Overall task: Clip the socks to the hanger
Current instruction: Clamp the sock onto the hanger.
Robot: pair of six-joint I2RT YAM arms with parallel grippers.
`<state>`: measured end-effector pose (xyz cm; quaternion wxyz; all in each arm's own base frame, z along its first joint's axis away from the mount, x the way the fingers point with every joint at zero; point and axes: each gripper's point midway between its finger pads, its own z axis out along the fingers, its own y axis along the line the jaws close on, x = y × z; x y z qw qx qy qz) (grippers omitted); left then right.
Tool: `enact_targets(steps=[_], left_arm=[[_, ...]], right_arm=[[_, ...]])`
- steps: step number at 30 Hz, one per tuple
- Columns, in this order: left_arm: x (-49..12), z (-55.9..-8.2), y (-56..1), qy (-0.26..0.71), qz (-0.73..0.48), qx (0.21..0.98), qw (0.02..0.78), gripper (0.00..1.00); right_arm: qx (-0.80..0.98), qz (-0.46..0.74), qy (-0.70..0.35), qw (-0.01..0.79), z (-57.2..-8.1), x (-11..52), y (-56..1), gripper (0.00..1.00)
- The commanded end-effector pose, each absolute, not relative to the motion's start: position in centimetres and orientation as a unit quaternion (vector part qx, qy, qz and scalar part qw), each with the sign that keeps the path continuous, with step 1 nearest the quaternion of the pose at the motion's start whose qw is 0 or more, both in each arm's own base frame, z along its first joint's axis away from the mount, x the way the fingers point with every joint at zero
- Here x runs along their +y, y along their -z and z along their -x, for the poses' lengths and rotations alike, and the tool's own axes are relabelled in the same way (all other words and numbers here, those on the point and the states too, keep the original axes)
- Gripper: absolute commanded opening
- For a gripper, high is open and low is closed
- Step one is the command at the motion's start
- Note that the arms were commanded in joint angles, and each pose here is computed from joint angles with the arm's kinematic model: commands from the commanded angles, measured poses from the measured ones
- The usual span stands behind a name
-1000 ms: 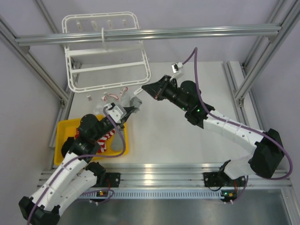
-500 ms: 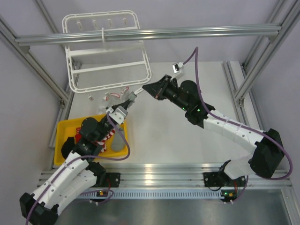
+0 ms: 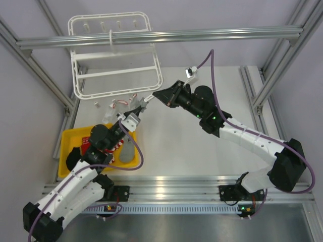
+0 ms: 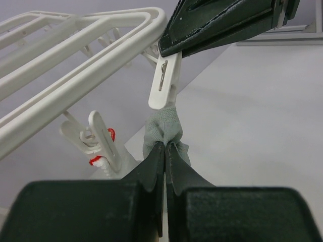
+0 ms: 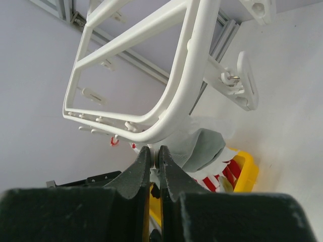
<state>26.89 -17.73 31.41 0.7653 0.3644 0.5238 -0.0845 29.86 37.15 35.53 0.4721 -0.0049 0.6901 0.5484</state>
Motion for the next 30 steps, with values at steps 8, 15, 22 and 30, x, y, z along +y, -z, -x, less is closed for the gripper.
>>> enact_targets(steps=[8,15,22,30], left_arm=[[-17.9,-28.0,-33.7,0.074,-0.342,0.501,0.791,0.0],[-17.9,-27.6,-34.0,0.081,-0.339,0.497,0.795,0.0],[-17.6,-26.3,-34.1,0.088,-0.349,0.494,0.792,0.0],[-18.1,-26.6,-34.0,0.091,-0.358,0.493,0.788,0.0]], right_arm=[[0.678,0.005,-0.564,0.471,-29.8,36.9,-37.3,0.0],[0.682,0.006,-0.547,0.485,-30.2,36.4,-36.9,0.0],[0.691,-0.016,-0.524,0.498,-31.4,35.3,-36.4,0.0],[0.676,-0.002,-0.552,0.488,-30.7,36.0,-37.5,0.0]])
